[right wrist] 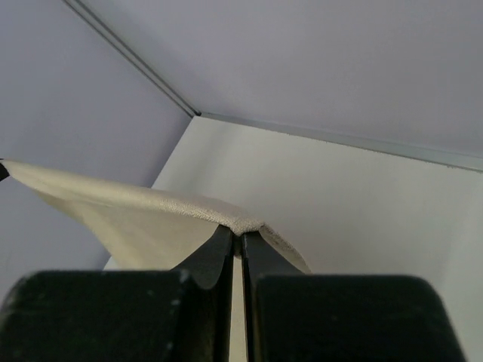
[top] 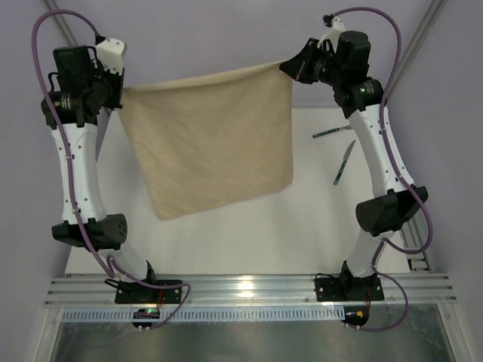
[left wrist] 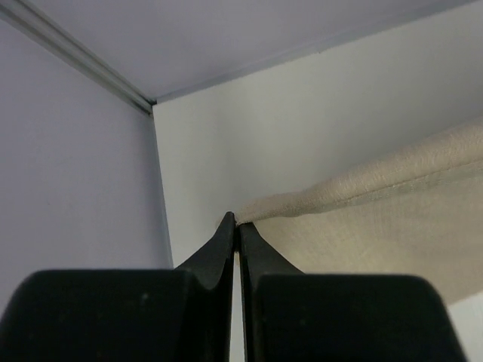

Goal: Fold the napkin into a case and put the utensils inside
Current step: Flatten out the crumpled napkin at the center of the board, then fold and flatten the napkin at the center of the board.

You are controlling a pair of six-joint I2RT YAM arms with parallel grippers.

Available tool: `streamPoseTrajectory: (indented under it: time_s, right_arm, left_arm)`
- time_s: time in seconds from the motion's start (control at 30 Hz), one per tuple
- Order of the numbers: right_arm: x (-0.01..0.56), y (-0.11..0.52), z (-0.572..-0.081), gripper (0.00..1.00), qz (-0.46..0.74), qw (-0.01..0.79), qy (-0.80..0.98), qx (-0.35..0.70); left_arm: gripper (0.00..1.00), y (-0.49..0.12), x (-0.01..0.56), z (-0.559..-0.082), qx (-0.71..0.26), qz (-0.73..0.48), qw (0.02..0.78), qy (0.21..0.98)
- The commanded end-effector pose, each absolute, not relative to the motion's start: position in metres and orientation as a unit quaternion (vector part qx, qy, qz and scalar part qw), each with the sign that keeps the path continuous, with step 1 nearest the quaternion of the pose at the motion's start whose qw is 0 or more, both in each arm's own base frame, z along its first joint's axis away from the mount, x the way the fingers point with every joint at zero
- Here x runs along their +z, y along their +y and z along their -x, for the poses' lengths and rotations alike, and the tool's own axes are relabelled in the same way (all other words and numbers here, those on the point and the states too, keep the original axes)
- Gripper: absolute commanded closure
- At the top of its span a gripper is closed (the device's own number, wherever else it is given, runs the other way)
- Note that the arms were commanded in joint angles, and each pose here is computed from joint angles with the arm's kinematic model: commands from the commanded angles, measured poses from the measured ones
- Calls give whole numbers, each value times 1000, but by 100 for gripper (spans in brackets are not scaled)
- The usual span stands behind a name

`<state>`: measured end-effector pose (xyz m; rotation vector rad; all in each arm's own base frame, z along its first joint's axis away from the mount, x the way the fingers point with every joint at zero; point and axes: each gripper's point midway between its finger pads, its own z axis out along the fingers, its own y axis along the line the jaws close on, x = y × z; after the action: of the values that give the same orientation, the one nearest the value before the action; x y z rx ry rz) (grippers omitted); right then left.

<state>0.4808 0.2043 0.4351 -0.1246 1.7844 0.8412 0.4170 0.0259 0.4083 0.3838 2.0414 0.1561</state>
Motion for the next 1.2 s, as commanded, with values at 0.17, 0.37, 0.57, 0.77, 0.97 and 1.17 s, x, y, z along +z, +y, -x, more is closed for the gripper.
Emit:
streamPoseTrajectory:
  time_s: [0.17, 0.37, 0.57, 0.77, 0.97, 1.17]
  right_arm:
    - [544, 174, -445, 96, 70, 650, 656, 377]
    - [464, 163, -428, 96, 59, 613, 708, 346]
    - [303, 148, -387, 96, 6, 509, 801, 314]
    - [160, 148, -312, 96, -24, 384, 879, 280]
    - [81, 164, -241, 96, -37, 280, 921, 269]
    - [70, 175, -196, 96, -38, 247, 932, 263]
  left_arm:
    - [100, 21, 509, -407, 64, -139, 640, 753]
    - [100, -1, 443, -397, 23, -231, 583, 779]
    - [100, -3, 272, -351, -5, -323, 418, 849]
    - [100, 0, 141, -278, -30, -355, 292, 887]
    - [100, 3, 69, -207, -56, -386, 179, 903]
    - [100, 6, 62, -155, -60, -392, 131, 909]
